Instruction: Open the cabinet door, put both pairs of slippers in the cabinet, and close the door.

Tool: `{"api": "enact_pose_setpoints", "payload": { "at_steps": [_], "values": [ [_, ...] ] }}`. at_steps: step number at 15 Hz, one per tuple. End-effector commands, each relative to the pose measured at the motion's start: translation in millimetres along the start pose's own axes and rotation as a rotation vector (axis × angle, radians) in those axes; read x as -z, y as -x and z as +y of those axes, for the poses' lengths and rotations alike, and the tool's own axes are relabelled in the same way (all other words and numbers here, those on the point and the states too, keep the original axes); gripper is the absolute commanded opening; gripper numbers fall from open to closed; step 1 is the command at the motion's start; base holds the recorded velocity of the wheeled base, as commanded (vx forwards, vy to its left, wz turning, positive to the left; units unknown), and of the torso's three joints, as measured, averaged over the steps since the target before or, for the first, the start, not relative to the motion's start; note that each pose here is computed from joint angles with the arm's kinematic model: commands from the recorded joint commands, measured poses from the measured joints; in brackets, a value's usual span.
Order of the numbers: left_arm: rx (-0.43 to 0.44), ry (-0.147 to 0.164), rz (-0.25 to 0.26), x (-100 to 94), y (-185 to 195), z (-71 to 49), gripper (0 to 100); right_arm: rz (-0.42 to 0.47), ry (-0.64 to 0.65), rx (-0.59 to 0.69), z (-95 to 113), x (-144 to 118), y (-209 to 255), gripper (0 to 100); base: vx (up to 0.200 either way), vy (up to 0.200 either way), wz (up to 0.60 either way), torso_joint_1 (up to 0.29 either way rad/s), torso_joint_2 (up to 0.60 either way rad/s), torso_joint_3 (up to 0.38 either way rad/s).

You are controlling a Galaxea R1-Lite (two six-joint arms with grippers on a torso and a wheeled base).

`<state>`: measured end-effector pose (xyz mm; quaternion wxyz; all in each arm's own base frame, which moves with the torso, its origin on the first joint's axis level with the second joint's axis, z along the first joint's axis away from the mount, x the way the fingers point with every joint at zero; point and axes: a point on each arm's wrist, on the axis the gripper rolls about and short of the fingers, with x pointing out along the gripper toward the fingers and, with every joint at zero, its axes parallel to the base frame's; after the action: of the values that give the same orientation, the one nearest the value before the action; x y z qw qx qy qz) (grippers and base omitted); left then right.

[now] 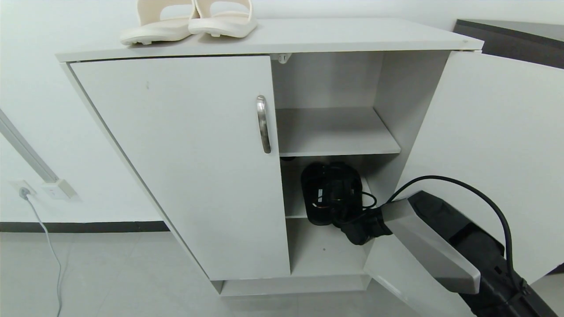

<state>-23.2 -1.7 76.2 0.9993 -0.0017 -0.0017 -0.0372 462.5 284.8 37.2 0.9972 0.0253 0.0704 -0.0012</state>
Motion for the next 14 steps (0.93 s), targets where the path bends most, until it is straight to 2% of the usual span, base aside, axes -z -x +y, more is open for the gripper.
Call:
{"api": "enact_pose_setpoints", "payload": {
  "at_steps": [1, 6, 7, 14],
  "values": [
    [-0.001, 0.001, 0.001, -0.1, -0.1, 0.0, 0, 0.007, 0.004, 0.007, -0.8, 6.7, -7.0, 0, 0.000, 0.000, 0.00, 0.000, 0.00, 0.000],
    [-0.024, 0.003, 0.000, -0.1, -0.1, 0.5, 0, 0.012, 0.007, 0.009, 0.1, 12.8, -11.5, 0, 0.000, 0.000, 0.00, 0.000, 0.00, 0.000],
    [-0.024, 0.003, 0.000, -0.1, -0.1, 0.5, 0, 0.016, 0.010, 0.010, 0.0, 15.6, -11.9, 100, 0.000, 0.000, 0.00, 0.000, 0.00, 0.000],
    [-0.024, 0.003, 0.000, -0.1, -0.1, 0.5, 0, 0.020, 0.010, -0.002, -1.7, 4.4, 8.7, 100, 0.000, 0.000, 0.00, 0.000, 0.00, 0.000]
  ]
}}
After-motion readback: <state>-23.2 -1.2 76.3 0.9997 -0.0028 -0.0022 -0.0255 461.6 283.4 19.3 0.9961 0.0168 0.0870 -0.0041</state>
